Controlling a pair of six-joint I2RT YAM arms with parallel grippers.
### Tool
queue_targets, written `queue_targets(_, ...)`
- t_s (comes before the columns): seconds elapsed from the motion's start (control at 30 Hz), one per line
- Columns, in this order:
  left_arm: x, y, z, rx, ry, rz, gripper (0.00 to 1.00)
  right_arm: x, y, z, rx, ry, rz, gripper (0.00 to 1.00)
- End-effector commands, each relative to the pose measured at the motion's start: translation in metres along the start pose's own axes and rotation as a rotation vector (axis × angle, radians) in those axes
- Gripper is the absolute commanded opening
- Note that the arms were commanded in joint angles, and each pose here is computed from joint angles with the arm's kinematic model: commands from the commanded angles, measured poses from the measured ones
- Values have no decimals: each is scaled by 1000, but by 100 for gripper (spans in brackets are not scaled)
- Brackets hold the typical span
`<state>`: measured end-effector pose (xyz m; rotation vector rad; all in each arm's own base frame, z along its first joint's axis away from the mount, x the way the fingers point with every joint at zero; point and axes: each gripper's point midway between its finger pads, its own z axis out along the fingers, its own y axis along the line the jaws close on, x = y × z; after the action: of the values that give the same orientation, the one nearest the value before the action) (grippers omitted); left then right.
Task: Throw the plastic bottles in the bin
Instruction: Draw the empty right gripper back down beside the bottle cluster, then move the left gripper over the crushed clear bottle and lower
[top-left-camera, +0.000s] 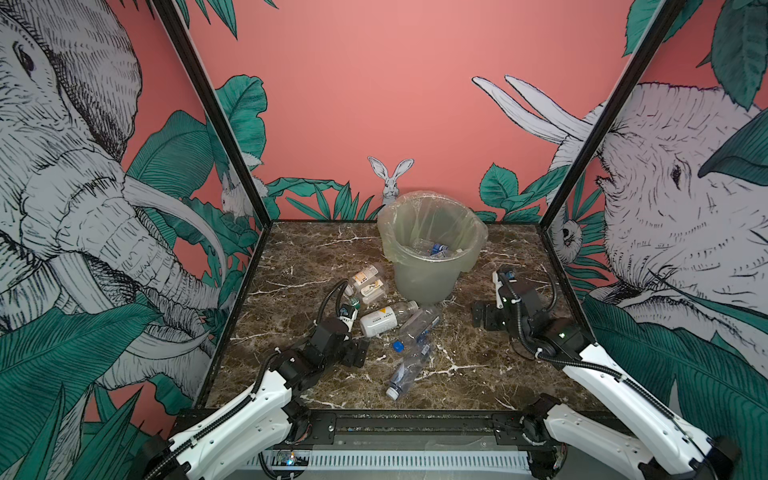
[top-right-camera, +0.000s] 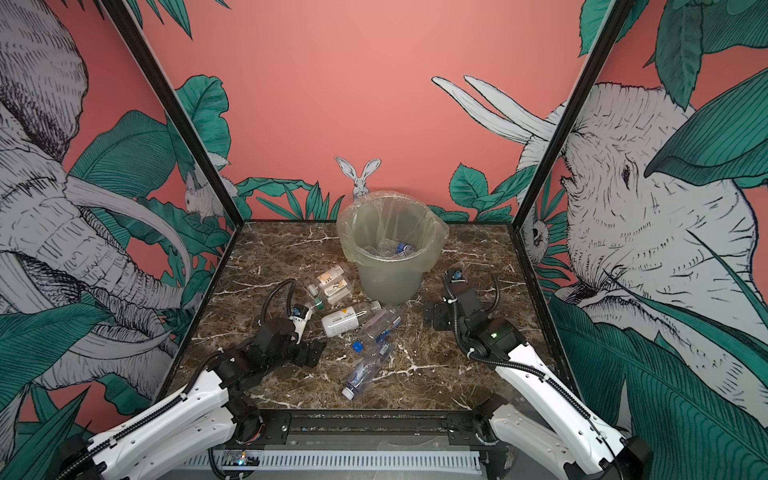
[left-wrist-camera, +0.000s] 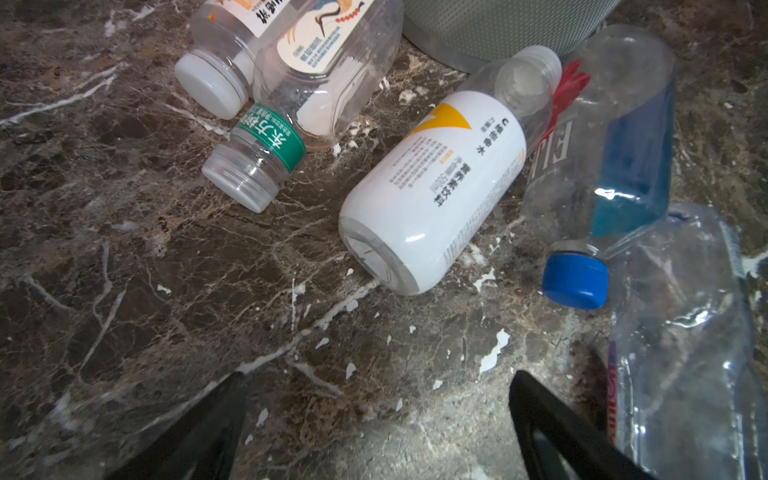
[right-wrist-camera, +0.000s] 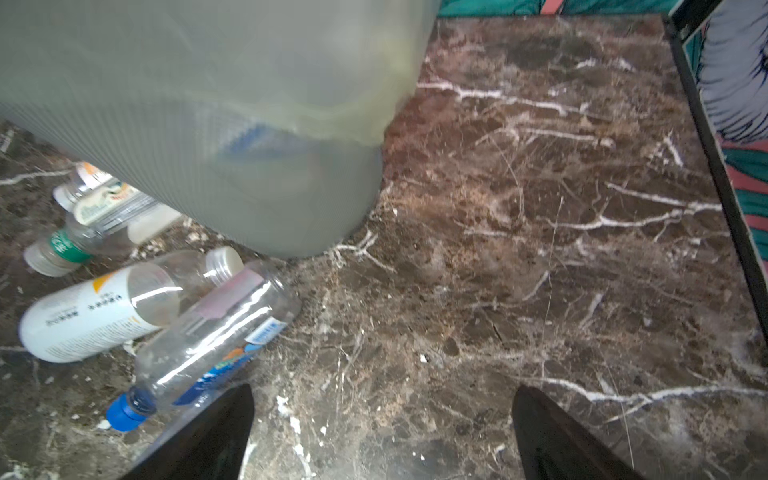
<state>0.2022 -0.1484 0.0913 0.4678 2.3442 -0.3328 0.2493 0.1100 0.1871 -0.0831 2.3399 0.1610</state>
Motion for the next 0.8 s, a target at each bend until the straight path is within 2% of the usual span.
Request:
queue_targets(0.0,-15,-10,-6,40,-12,-18,99,37,-12,7,29,83,35,99)
queue_targets(0.23,-37,-23,-19,77,36,-36,97,91,-27,25,77,212,47,99)
queue_targets(0.37,-48,-27,-27,80,52,-35,97,110,-35,34,118,256,40,99)
queue_targets(0.77,-65,-44,-45,97,167,9,97,114,-35,45,140,282,18,99)
